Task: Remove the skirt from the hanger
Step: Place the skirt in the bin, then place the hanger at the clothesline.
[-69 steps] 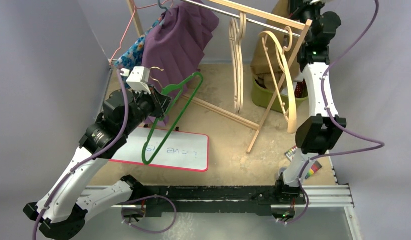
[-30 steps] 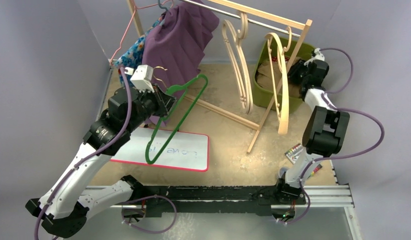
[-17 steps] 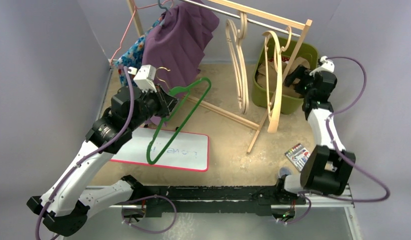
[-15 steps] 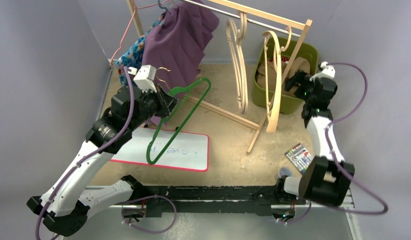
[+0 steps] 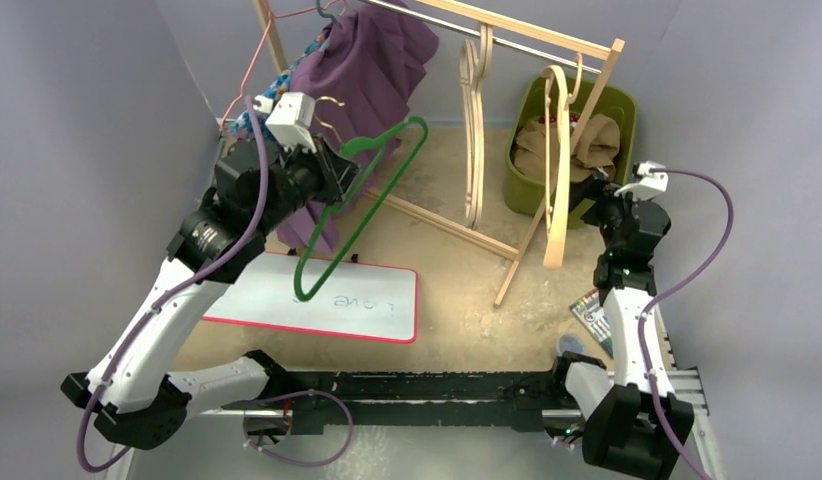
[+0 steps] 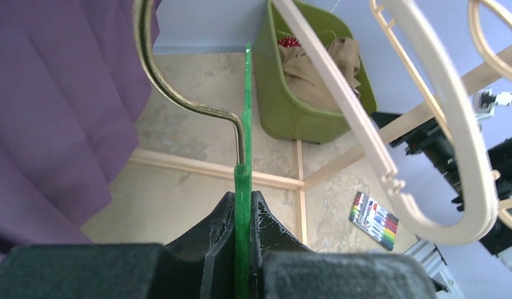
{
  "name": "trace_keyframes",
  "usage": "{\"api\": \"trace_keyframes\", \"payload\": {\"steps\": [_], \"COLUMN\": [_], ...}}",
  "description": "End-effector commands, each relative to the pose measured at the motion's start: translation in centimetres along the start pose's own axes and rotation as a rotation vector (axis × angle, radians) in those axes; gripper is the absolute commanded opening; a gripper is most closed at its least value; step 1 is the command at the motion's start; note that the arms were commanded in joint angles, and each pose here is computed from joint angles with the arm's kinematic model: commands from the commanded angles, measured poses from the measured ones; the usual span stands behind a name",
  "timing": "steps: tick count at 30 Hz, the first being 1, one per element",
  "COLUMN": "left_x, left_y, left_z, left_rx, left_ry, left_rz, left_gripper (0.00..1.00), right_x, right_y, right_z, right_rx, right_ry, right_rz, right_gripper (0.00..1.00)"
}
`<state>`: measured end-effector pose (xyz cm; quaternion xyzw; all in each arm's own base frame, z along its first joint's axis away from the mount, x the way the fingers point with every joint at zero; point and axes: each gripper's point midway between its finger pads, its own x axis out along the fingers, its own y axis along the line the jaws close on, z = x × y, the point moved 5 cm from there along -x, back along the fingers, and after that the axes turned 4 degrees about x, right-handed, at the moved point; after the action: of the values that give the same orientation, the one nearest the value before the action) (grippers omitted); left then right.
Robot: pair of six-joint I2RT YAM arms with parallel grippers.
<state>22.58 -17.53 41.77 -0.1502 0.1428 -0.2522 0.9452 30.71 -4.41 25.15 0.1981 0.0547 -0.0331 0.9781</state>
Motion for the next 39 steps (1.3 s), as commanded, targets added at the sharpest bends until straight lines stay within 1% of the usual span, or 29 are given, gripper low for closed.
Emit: {"api": "trace_keyframes", "payload": {"steps": [1, 5, 11, 14, 18, 20, 25, 39], "left_x": [0.3, 1.9, 4.9, 6.4, 8.7, 9.8, 11.1, 14.5], "left_y": [-1.8, -1.7, -1.5, -2.1, -2.8, -2.9, -4.0, -4.7], "left_z": [5.0, 6.4, 9.0, 10.2, 10.8, 10.9, 12.1, 12.4], "left_rx": [0.035, 0.005, 0.022, 0.022, 0.022, 0.018, -0.025, -0.067], "left_ry": [-0.136, -0.174, -0.23, -0.272, -0.281, -0.284, -0.343, -0.376], "left_rz": [-0.038, 0.008, 0.097, 0.083, 0.055, 0.055, -0.001, -0.033], "left_gripper": [0.0, 0.0, 0.0, 0.0, 0.0, 0.0, 0.0, 0.0], "right_x": [-0.6, -0.6, -0.1, -0.1, -0.2, -0.2, -0.2, 0.3], "right_y": [1.2, 1.1, 1.1, 1.2, 1.2, 1.3, 1.3, 1.2], "right_z": [1.2, 1.0, 0.4, 0.5, 0.5, 0.6, 0.6, 0.2], "right_rx": [0.003, 0.003, 0.027, 0.029, 0.03, 0.026, 0.009, 0.029], "right_ry": [-0.077, -0.068, -0.06, -0.061, -0.067, -0.067, -0.069, -0.056], "right_rz": [0.064, 0.062, 0.081, 0.083, 0.085, 0.09, 0.098, 0.097], "right_gripper": [0.99, 0.99, 0.98, 0.98, 0.98, 0.99, 0.99, 0.99]}}
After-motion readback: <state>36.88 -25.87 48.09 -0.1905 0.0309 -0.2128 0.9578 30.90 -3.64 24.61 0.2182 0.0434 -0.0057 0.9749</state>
